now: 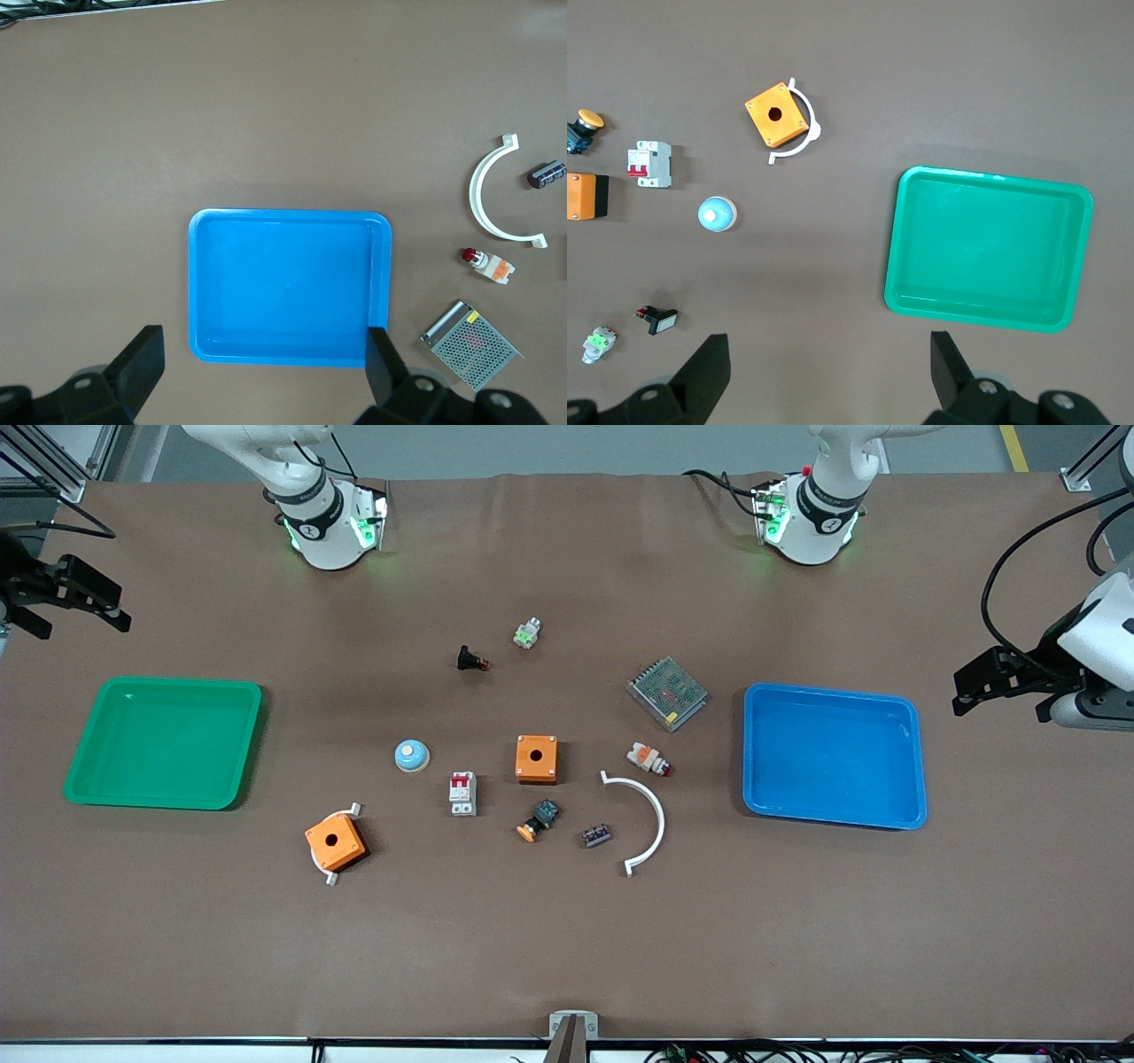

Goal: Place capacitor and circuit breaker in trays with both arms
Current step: 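Reach the right gripper to the breaker while the left gripper reaches the capacitor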

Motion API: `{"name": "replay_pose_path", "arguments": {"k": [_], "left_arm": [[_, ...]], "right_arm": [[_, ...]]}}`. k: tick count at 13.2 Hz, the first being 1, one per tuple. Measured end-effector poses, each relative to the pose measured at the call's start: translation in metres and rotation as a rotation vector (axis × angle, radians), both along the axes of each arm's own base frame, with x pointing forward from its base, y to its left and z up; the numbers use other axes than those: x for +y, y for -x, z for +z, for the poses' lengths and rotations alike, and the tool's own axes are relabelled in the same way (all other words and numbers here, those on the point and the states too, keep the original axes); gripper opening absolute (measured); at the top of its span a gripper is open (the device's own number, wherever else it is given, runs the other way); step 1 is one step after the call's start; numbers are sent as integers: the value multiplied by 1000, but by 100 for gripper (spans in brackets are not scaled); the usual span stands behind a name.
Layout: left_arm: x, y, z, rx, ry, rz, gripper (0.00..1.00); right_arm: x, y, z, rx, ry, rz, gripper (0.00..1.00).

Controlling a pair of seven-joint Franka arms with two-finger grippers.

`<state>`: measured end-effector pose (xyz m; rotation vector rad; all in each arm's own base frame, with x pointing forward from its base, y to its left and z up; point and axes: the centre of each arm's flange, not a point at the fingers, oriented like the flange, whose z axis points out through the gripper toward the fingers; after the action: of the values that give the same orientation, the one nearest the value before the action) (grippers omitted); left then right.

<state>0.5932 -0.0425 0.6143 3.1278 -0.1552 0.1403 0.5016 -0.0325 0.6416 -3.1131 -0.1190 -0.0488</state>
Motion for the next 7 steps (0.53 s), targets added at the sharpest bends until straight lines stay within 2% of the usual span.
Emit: {"name": "replay_pose_path", "arguments": {"k": [7], "left_arm": [[-5,0,-3,9,0,-8,100]], "right_arm": [[0,0,0,0,0,1,100]]}}
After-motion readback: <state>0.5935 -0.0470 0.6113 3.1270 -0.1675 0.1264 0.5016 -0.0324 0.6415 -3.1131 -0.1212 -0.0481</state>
